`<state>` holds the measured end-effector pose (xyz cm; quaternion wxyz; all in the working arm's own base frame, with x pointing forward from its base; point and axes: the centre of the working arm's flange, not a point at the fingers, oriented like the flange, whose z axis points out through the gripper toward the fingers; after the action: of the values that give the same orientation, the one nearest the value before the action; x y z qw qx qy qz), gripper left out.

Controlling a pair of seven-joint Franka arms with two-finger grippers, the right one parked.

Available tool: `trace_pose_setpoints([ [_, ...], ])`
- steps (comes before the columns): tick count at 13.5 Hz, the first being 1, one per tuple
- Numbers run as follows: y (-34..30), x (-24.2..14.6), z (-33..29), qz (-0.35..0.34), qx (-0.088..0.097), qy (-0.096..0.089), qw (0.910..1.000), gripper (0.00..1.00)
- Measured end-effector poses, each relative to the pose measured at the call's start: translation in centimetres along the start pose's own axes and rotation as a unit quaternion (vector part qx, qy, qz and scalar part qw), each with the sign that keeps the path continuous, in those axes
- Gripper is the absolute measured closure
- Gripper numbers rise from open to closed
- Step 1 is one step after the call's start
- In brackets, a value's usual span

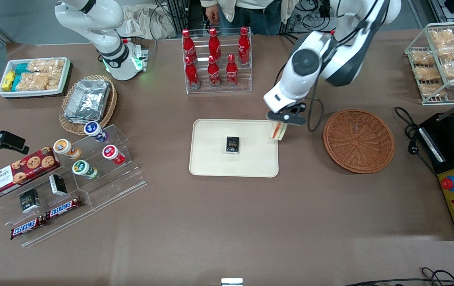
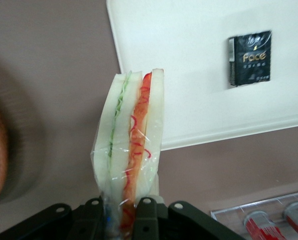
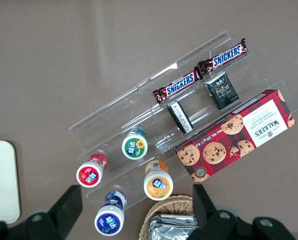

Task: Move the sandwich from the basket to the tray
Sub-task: 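Lower the sandwich onto the white tray beside the black packet and release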

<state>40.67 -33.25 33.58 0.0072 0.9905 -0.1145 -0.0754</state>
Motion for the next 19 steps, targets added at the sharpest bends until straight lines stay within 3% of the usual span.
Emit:
trace_pose_setpoints([
  [7, 2.1, 1.6, 8.5, -0.037, 0.001, -0.009, 0.9993, 0.8],
  [9, 2.3, 2.1, 8.8, -0.055, 0.0, -0.006, 0.9985, 0.8],
  [13, 2.5, 2.9, 9.0, -0.061, 0.021, 0.009, 0.9978, 0.8],
  [19, 2.8, 3.9, 10.1, -0.068, 0.03, 0.02, 0.997, 0.8],
])
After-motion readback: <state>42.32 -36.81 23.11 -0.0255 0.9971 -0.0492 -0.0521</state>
